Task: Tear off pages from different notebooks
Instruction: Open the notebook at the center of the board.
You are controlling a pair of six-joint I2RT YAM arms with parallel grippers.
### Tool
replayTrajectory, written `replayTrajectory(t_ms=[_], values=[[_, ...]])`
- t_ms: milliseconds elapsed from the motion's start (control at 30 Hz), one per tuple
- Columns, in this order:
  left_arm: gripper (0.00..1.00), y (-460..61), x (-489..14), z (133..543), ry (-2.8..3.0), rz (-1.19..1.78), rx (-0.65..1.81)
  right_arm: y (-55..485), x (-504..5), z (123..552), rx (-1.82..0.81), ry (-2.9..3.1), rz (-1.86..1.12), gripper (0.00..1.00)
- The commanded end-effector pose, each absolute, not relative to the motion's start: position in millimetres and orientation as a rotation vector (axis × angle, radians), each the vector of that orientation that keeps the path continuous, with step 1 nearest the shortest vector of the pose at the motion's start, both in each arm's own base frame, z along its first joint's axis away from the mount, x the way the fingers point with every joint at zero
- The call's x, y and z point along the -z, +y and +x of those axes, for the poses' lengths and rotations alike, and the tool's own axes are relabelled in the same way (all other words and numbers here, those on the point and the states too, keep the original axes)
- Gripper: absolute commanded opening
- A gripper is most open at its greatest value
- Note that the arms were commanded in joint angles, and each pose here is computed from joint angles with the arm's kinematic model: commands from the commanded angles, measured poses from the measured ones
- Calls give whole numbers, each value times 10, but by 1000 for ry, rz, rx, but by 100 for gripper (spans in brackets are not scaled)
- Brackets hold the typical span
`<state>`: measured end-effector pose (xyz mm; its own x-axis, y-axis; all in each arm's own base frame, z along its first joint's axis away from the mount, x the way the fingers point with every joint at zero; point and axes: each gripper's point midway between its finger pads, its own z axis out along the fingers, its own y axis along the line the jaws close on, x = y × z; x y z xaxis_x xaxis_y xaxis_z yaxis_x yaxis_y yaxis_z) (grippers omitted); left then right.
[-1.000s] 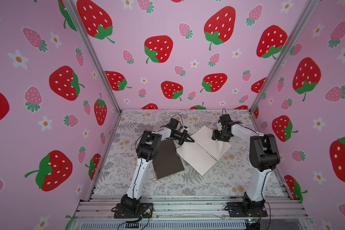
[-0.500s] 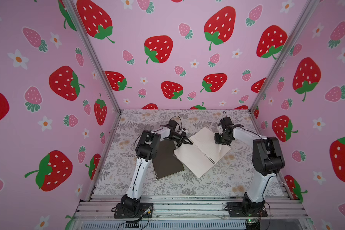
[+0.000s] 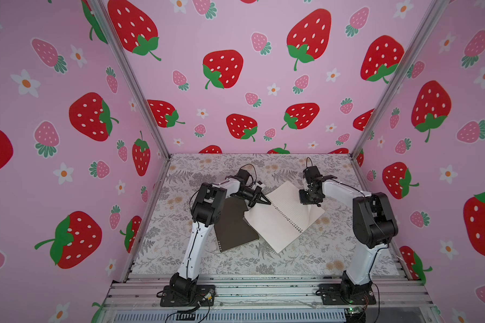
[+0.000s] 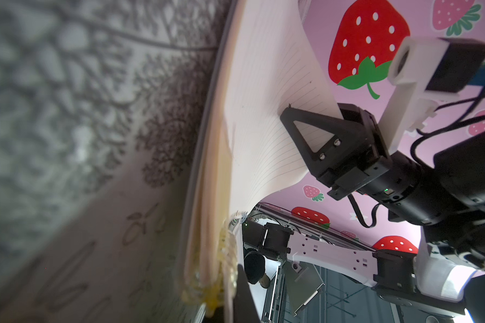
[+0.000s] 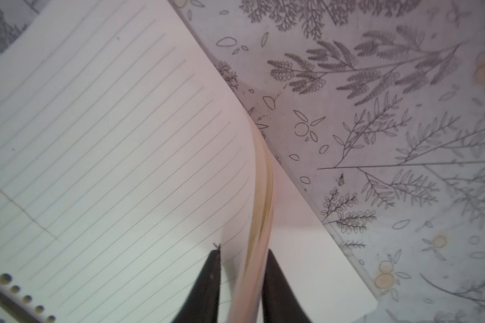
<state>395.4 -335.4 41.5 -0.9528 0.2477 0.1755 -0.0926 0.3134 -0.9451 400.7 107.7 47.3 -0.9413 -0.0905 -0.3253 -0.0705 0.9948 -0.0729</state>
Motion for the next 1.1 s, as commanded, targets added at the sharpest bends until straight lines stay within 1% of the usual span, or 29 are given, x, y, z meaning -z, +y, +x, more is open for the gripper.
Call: replayTrajectory(t_ms=[0,33,133,400,500,600,767,900,933,967,1067], values=[[0,-3422,-495,3878,-2269,-170,-1684,1058,-797,4026,190,2735,-174,5],[0,-3423,-494,3879,-2270,-169,-1683,1053,-841,4008,210,2726,-183,0],[0,-3425,-492,3890,-2269,-168,-1685,1079,-976,3923,210,2709,-211,0],[0,-3448,-492,3903,-2270,-173,-1684,1547,-1139,3479,-107,2752,-339,0],[0,-3451,-491,3916,-2273,-171,-1684,1789,-1069,3265,-186,2793,-455,0],[0,-3460,-503,3940,-2274,-171,-1692,1993,-913,3033,-179,2834,-605,0],[0,-3480,-486,3991,-2289,-158,-1693,2176,-695,2609,-221,2936,-788,0],[0,-3495,-480,4030,-2292,-157,-1697,2049,-545,2466,-84,3013,-812,0],[0,-3500,-486,4038,-2294,-156,-1697,2011,-517,2469,-52,3023,-799,2],[0,-3501,-481,4040,-2293,-155,-1697,1991,-486,2465,-26,3036,-792,9],[0,-3506,-485,4042,-2297,-156,-1697,2006,-416,2434,-3,3074,-792,37]])
